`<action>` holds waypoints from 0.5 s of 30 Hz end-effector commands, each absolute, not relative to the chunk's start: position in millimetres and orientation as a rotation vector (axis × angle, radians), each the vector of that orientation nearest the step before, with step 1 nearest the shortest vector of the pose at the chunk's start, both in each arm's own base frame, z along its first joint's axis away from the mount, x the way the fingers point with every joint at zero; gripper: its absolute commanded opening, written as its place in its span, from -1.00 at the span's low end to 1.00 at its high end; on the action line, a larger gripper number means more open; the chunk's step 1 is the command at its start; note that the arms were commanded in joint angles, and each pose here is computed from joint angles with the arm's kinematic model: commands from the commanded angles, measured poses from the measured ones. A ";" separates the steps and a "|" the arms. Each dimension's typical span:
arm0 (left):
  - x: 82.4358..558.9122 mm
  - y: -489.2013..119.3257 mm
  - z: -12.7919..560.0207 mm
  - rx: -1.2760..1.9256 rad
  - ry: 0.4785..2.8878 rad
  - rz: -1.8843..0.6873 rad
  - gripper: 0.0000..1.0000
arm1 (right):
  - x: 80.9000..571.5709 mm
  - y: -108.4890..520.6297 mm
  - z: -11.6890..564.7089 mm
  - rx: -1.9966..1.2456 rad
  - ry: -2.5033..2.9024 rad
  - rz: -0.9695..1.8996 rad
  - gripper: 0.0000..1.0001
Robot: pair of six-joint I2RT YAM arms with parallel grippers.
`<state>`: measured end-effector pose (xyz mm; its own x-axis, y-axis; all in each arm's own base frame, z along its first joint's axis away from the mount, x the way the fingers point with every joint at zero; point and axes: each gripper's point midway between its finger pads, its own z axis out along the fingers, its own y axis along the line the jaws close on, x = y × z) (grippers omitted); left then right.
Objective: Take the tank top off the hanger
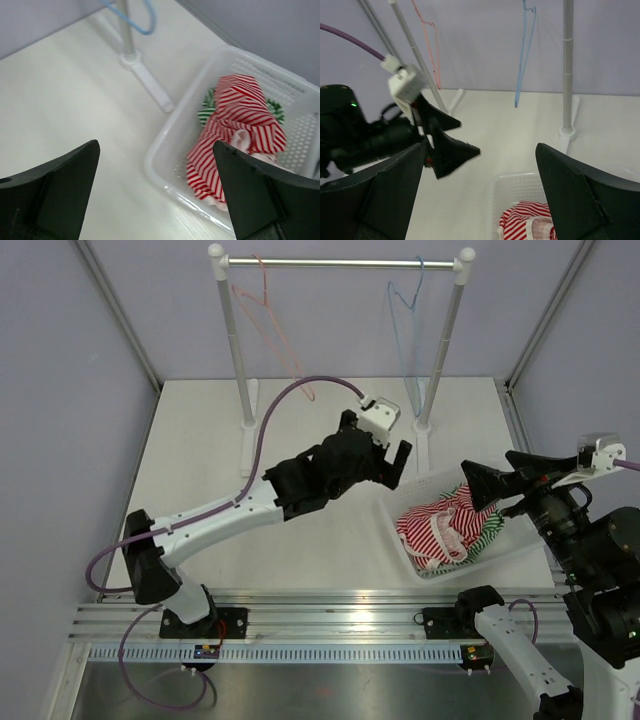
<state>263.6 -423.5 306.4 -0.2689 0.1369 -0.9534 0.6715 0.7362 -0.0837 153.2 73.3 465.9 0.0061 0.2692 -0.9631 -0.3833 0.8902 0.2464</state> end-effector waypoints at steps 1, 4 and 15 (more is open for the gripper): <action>297.4 -351.3 332.3 0.397 1.808 -0.381 0.98 | 179.0 57.9 445.2 -0.037 1.574 0.380 0.99; 305.7 -300.6 333.6 0.311 1.842 -0.257 0.98 | 196.1 52.4 423.1 -0.021 1.639 0.313 0.99; 290.9 -135.1 336.2 -0.083 1.874 0.015 0.98 | 251.7 32.5 336.9 0.123 1.928 0.087 0.99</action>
<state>301.5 -174.6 327.2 -0.3272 0.0202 -0.9447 0.0870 0.9962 -0.0088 242.4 45.6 351.4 -0.3203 0.1342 -0.9378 -0.0474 0.9864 0.1573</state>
